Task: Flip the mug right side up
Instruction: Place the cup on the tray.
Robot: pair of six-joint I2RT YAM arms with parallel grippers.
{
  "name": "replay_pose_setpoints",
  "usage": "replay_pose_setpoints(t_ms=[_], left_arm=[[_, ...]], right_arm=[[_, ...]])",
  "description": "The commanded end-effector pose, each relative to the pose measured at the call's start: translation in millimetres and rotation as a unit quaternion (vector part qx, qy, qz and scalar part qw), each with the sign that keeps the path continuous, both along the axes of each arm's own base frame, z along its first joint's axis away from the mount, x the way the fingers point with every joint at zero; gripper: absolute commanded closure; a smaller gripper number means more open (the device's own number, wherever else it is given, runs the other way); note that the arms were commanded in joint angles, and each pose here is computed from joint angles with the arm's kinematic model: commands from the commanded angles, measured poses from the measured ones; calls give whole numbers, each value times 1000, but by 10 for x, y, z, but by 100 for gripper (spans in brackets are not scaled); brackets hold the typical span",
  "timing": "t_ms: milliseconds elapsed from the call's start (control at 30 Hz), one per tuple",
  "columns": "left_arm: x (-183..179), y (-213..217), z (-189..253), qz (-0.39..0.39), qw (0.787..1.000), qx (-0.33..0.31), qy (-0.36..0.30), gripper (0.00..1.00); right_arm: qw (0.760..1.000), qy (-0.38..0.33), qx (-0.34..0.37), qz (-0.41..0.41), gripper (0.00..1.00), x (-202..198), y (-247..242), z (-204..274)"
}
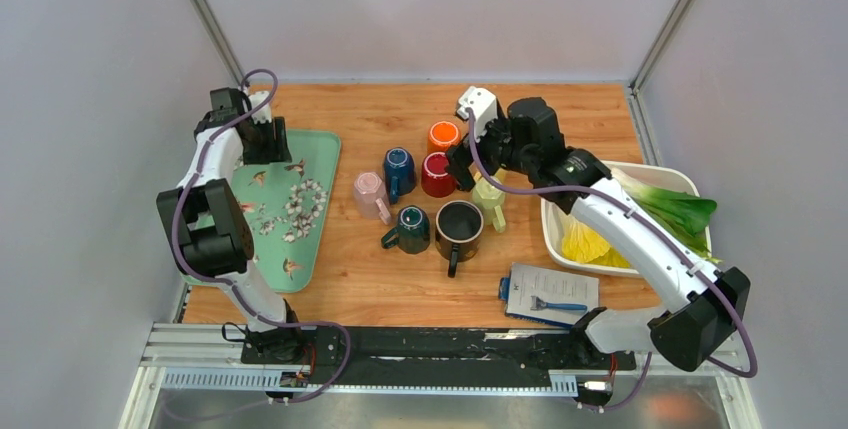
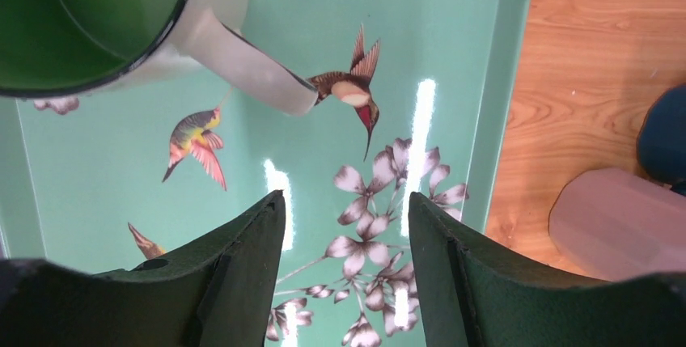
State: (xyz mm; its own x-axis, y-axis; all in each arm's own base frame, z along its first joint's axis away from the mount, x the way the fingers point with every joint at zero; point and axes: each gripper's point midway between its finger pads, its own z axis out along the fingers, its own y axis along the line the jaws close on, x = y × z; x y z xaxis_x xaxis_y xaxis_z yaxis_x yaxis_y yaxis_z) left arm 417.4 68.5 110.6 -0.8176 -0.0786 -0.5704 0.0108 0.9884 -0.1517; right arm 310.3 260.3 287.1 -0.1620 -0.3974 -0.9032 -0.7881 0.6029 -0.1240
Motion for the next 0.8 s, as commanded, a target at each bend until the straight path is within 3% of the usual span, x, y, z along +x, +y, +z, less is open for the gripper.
replay_pose_setpoints(t_ms=[0,200,433,567,767], left_arm=[[-123,-47,146,-19,1000,6,-14,35],[86,-84,57,-28,999,-7,-18,37],[301,-119,154,-29,999,-6,-33,39],[-15,-275,382,-28,999,-31,-35,39],[-686,-553,644,-50,996,-58,-37,39]], right_arm=[[1000,-2,-3,-8,0,-60,-153,53],[997,23,-68,35,0,-305,-313,-319],[971,52,-131,191,0,-854,-371,-686],[962,50,-162,214,3,-989,-463,-840],[970,106,-165,142,2,-934,-500,-1156]])
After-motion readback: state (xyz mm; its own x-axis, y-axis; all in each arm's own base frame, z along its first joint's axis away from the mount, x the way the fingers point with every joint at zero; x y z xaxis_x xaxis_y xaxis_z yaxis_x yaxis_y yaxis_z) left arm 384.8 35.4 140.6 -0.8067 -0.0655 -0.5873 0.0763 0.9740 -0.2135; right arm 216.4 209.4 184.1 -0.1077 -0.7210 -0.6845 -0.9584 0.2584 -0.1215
